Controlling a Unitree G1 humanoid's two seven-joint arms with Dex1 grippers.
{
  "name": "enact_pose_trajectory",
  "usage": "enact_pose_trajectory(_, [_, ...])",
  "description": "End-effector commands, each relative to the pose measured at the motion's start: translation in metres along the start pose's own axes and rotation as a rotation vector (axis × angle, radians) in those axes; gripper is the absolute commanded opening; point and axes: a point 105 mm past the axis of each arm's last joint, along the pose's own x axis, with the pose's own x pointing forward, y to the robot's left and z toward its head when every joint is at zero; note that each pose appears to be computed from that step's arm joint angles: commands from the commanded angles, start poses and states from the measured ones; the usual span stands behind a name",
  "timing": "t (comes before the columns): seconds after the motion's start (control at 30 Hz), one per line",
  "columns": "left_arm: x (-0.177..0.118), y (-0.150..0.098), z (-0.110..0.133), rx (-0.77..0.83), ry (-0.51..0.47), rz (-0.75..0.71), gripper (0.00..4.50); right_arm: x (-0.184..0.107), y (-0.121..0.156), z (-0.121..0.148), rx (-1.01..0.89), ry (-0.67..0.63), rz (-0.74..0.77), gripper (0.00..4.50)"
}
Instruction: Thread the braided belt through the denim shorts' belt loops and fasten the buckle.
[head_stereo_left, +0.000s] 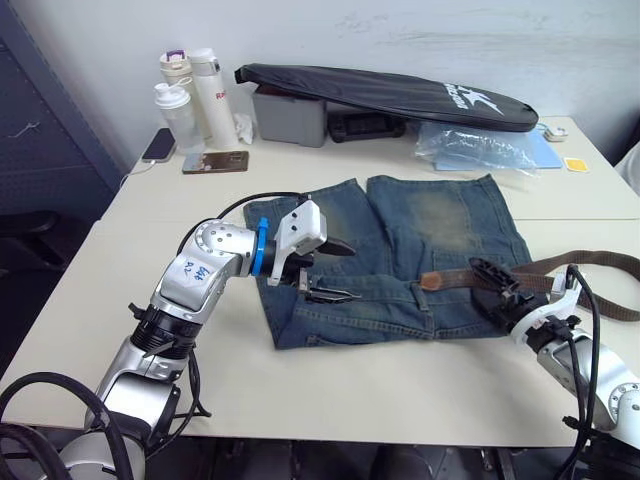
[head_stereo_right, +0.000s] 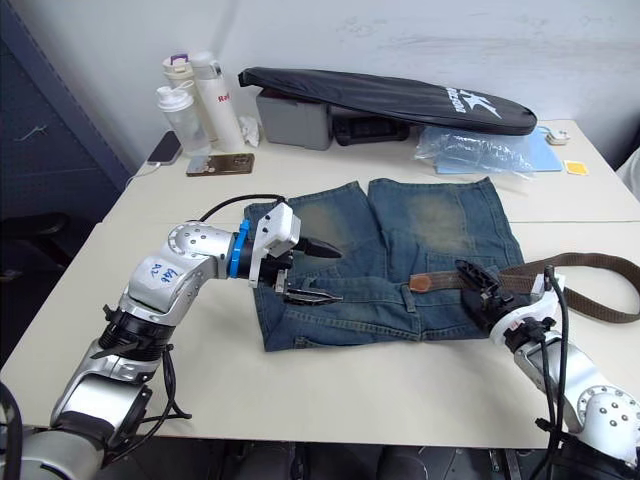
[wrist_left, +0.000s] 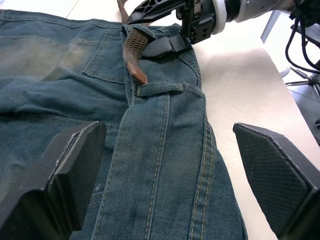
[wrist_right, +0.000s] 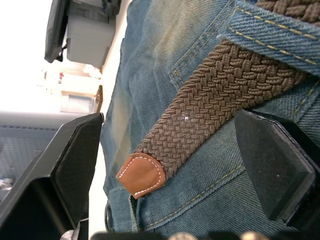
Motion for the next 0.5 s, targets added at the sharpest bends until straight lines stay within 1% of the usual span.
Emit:
enact_pose_trajectory(0.03, [-0.002, -0.001, 0.007, 0.035, -0.016, 0.010, 4.50, -0.010, -0.022, 0.014, -0.008, -0.039, -0.126, 4.47])
enact_pose_trajectory(0.33, [-0.001, -0.002, 0.006, 0.032, -0.024, 0.019, 4.50, -0.015, -0.029, 0.031, -0.020, -0.079, -0.204, 4.47])
enact_pose_trajectory(0.5, [0.001, -0.004, 0.006, 0.027, -0.032, 0.021, 4.50, -0.021, -0.028, 0.034, -0.021, -0.086, -0.231, 4.47])
